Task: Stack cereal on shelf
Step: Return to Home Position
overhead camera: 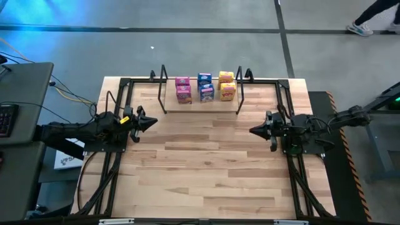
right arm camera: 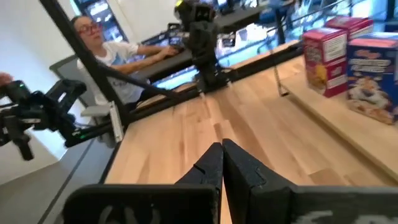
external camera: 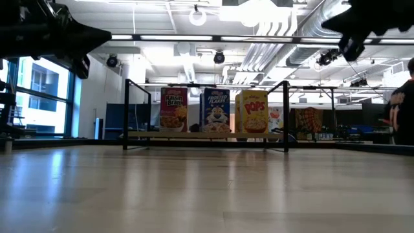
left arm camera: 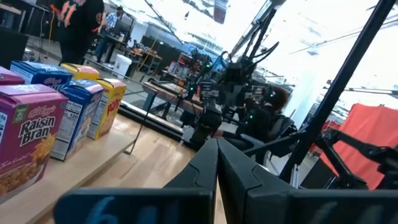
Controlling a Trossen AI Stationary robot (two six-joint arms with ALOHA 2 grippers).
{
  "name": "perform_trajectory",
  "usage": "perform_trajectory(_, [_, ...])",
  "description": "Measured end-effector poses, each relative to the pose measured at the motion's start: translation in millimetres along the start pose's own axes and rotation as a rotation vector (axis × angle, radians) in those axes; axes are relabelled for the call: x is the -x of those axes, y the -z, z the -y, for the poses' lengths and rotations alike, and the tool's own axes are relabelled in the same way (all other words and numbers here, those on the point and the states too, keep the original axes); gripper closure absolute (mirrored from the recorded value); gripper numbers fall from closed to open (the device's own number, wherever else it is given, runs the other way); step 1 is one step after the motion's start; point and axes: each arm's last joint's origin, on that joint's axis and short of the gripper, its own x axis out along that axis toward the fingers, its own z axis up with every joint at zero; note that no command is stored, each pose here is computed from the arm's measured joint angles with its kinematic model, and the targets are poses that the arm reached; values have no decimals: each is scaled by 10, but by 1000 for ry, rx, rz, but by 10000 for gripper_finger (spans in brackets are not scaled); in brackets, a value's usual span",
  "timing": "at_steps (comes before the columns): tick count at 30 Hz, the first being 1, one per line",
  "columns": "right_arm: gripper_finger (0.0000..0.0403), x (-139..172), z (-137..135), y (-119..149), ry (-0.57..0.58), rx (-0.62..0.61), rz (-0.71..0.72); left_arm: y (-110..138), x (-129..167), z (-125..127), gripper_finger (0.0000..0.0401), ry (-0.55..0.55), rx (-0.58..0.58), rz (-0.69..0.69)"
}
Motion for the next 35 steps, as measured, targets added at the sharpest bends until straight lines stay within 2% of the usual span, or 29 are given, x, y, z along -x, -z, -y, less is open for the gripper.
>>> perform_trajectory(3, [403, 37, 119, 148, -20, 0, 41, 5, 0, -2, 400, -3, 2, -5])
perform_trajectory(9, [403, 67, 258, 409, -139, 23, 106, 7, 0, -4, 400, -4, 1, -7])
perform_trajectory(18, [403, 98, 390, 654, -120, 108, 113, 30, 26, -15, 400, -14, 0, -31])
perform_trajectory(25, [403, 96, 393, 684, -147, 228, 105, 139, 86, -67, 400, -61, -10, -142])
perform_trajectory(35, [403, 51, 405, 729, -129, 316, 46, 138, 83, -61, 400, -50, -10, -145])
